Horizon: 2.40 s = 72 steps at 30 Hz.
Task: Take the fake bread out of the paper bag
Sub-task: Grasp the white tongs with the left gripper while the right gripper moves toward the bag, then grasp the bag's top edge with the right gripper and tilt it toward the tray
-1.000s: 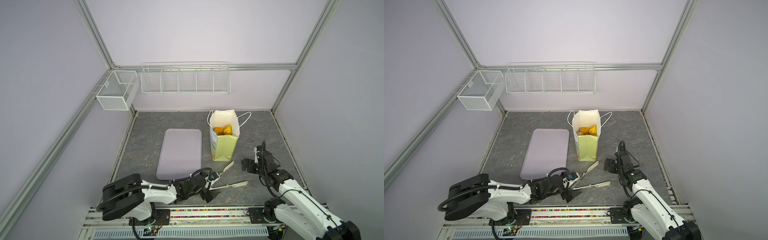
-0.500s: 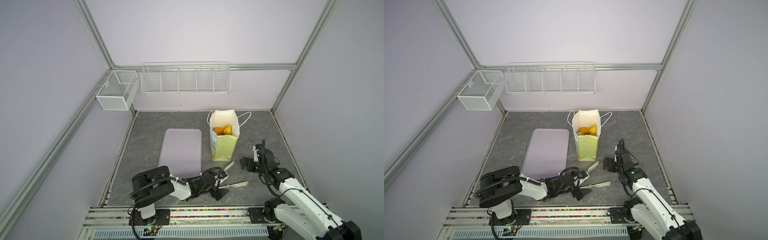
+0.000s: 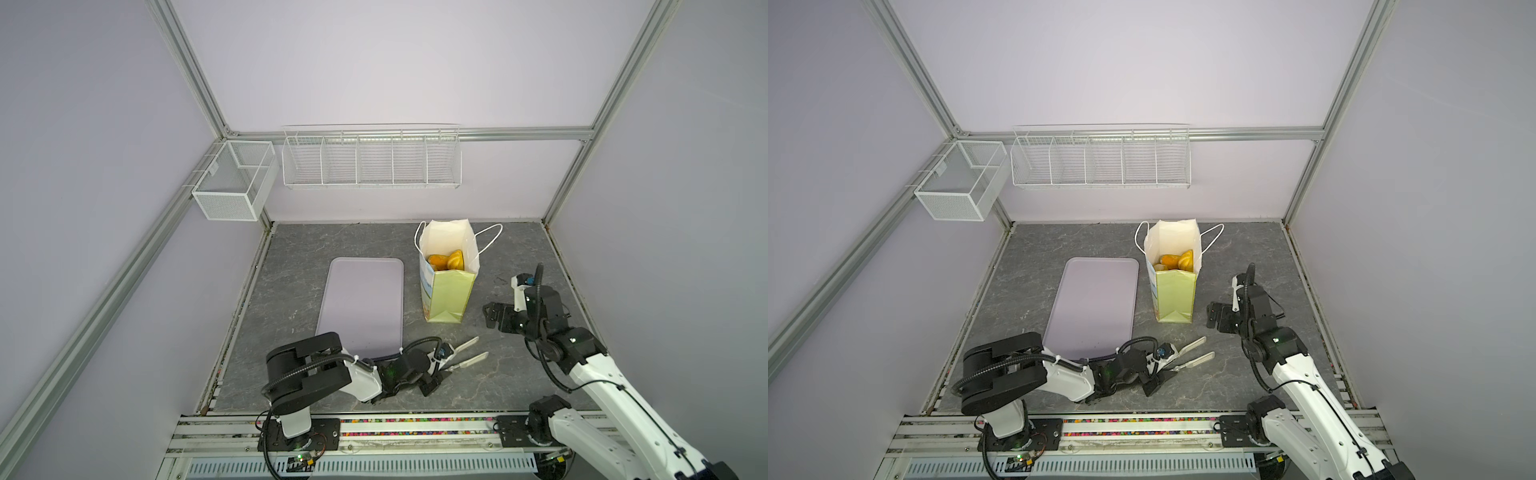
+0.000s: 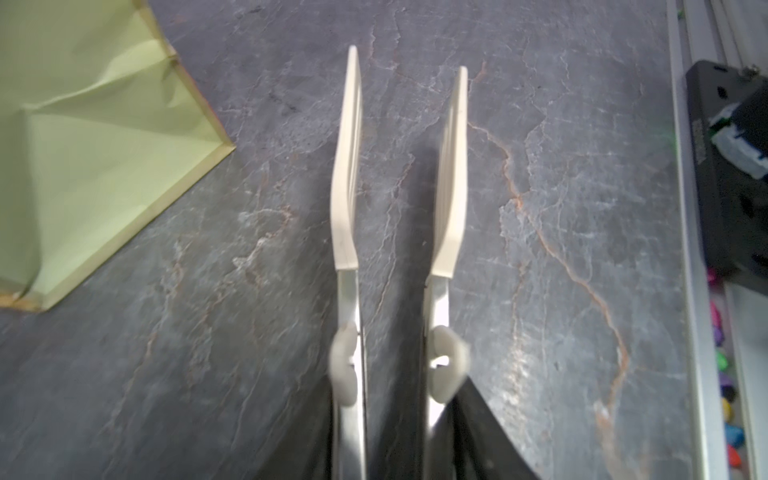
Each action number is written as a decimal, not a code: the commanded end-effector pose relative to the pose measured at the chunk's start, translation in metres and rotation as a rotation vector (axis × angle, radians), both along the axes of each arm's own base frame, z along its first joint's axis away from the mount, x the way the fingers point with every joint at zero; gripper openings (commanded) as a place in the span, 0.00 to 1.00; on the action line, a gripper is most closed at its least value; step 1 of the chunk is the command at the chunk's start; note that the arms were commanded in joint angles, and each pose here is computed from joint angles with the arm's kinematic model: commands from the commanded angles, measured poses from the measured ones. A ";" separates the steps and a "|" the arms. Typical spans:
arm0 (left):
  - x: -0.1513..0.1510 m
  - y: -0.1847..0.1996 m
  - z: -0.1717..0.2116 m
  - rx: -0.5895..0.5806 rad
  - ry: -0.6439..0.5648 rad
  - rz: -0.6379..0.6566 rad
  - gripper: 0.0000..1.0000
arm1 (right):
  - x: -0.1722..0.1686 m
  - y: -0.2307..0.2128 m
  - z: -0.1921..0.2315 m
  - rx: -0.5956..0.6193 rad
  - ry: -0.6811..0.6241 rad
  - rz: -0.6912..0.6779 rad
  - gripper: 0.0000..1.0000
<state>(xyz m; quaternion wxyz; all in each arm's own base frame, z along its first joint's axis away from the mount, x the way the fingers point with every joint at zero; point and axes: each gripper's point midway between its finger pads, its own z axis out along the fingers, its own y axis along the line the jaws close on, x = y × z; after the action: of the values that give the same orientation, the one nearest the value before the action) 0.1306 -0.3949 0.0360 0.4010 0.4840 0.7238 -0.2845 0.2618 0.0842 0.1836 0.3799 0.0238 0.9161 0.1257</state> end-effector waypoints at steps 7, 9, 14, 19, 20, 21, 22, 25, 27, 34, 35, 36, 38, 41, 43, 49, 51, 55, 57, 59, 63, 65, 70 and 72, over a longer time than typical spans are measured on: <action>0.003 0.012 0.023 0.000 -0.025 0.030 0.13 | -0.003 -0.004 0.084 -0.034 0.009 0.065 0.99; 0.003 0.018 0.025 0.018 -0.022 0.043 0.11 | 0.001 0.003 0.096 0.006 0.004 0.080 0.99; 0.006 0.040 0.022 0.088 -0.002 0.108 0.05 | 0.014 0.029 0.113 0.151 0.002 0.140 0.97; 0.007 0.059 0.031 0.118 -0.003 0.147 0.00 | 0.027 0.039 0.118 0.202 0.010 0.146 0.97; 0.007 0.062 0.033 0.117 -0.005 0.153 0.00 | 0.031 0.041 0.118 0.206 0.014 0.145 0.97; 0.007 0.065 0.035 0.115 -0.009 0.159 0.00 | 0.033 0.042 0.119 0.209 0.013 0.145 0.98; 0.007 0.069 0.037 0.112 -0.013 0.166 0.00 | 0.036 0.043 0.119 0.214 0.013 0.146 0.98; 0.008 0.079 0.044 0.103 -0.027 0.187 0.00 | 0.043 0.046 0.120 0.223 0.015 0.142 0.99; 0.010 0.087 0.048 0.099 -0.040 0.209 0.00 | 0.048 0.049 0.120 0.230 0.022 0.148 1.00; 0.021 0.124 0.061 0.087 -0.093 0.331 0.00 | 0.061 0.046 0.114 0.204 0.019 0.118 0.97; 0.022 0.128 0.064 0.078 -0.102 0.341 0.00 | 0.064 0.045 0.111 0.193 0.024 0.113 0.97; 0.022 0.133 0.066 0.072 -0.110 0.351 0.00 | 0.067 0.045 0.110 0.184 0.028 0.110 0.96; 0.024 0.141 0.072 0.052 -0.127 0.369 0.00 | 0.074 0.045 0.105 0.165 0.048 0.103 0.95; 0.025 0.151 0.079 0.013 -0.154 0.393 0.00 | 0.085 0.049 0.099 0.163 0.073 0.106 0.93; 0.027 0.158 0.086 -0.013 -0.164 0.415 0.00 | 0.092 0.053 0.096 0.164 0.087 0.113 0.91; 0.031 0.177 0.103 -0.052 -0.187 0.481 0.00 | 0.110 0.060 0.084 0.132 0.136 0.134 0.70; 0.033 0.182 0.106 -0.060 -0.190 0.505 0.00 | 0.113 0.060 0.081 0.107 0.148 0.133 0.62; 0.035 0.188 0.116 -0.080 -0.200 0.536 0.00 | 0.116 0.061 0.070 0.073 0.188 0.145 0.52; 0.036 0.190 0.123 -0.088 -0.205 0.547 0.00 | 0.117 0.061 0.063 0.056 0.212 0.152 0.44; 0.038 0.192 0.130 -0.090 -0.209 0.559 0.00 | 0.118 0.059 0.061 0.037 0.219 0.155 0.35; 0.042 0.195 0.145 -0.087 -0.193 0.598 0.00 | 0.126 0.046 0.071 -0.057 0.177 0.136 0.10; 0.045 0.197 0.151 -0.087 -0.159 0.622 0.00 | 0.133 0.033 0.085 -0.139 0.132 0.113 0.07; 0.052 0.194 0.167 -0.139 0.017 0.634 0.00 | 0.148 0.005 0.123 -0.344 0.029 0.078 0.07; 0.055 0.193 0.171 -0.144 0.070 0.644 0.00 | 0.154 -0.001 0.138 -0.390 -0.015 0.069 0.07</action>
<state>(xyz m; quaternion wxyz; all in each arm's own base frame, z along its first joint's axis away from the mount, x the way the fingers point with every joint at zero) 0.1895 -0.1960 0.1987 0.5149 0.2108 0.8142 -0.1658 0.4060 0.1039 0.2903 0.3337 -0.0632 0.9401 0.0300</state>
